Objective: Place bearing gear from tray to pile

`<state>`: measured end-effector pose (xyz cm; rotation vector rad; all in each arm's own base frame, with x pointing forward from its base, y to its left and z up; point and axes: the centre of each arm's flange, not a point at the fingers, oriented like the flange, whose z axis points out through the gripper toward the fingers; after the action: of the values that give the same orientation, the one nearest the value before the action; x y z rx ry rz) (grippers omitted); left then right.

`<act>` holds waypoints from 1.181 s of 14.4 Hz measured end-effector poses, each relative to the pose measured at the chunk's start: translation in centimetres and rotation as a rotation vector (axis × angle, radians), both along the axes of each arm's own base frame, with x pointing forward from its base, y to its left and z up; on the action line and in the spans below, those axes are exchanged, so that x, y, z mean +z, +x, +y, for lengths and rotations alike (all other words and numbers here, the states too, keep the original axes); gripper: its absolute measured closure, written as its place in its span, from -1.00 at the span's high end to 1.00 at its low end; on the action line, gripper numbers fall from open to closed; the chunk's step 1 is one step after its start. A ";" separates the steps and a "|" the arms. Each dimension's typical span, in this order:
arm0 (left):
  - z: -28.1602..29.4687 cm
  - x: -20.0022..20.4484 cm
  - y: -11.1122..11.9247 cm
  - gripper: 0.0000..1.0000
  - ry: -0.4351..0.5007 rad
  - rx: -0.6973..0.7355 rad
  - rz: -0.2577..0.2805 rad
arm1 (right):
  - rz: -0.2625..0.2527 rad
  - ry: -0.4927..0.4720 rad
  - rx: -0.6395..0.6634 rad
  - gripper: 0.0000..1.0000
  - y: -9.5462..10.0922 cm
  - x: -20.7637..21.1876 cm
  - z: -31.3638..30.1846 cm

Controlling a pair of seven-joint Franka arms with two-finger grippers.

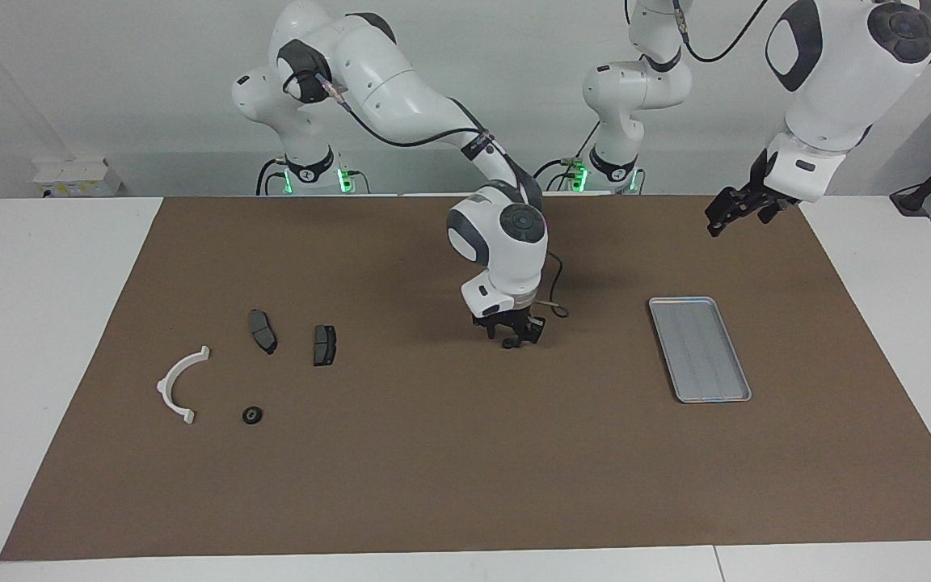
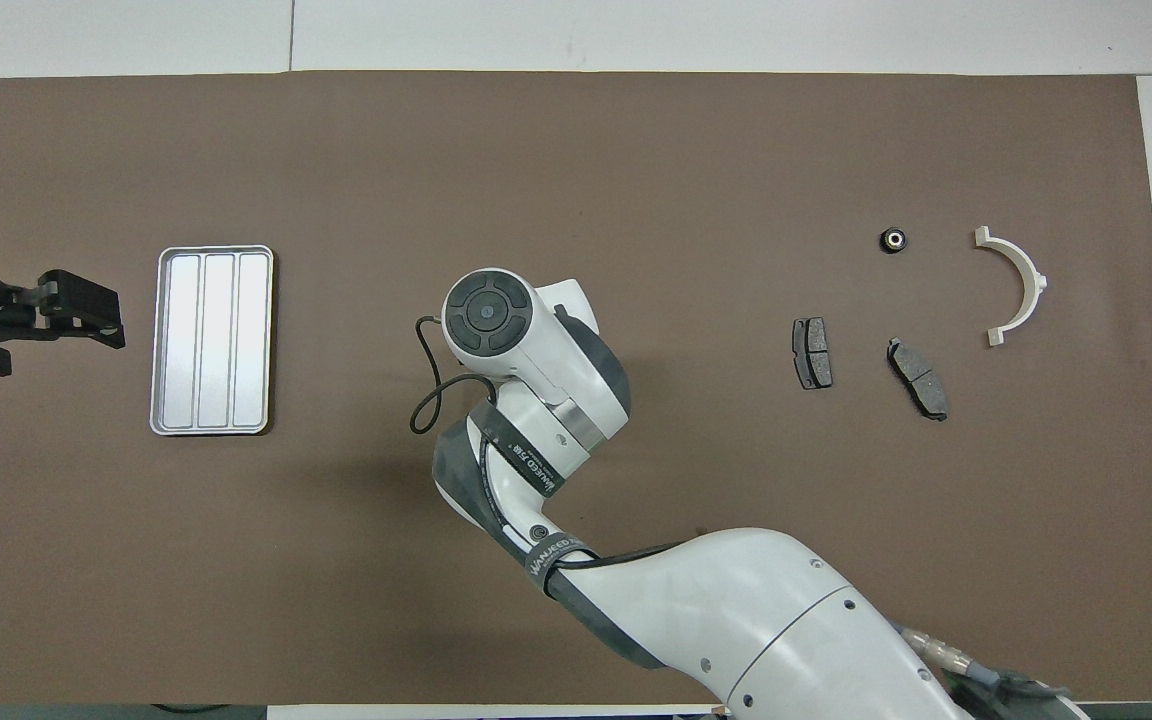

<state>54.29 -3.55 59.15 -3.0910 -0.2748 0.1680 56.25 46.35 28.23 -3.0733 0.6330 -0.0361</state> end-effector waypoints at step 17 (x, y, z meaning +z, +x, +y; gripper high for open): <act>-0.1 0.2 -0.1 1.00 -0.001 -0.002 -0.003 | -0.014 0.006 -0.018 -0.52 1.5 0.8 -0.3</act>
<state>54.19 -3.66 59.33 -3.0927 -0.2724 0.1632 57.78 46.02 28.99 -3.0590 0.6587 -0.0563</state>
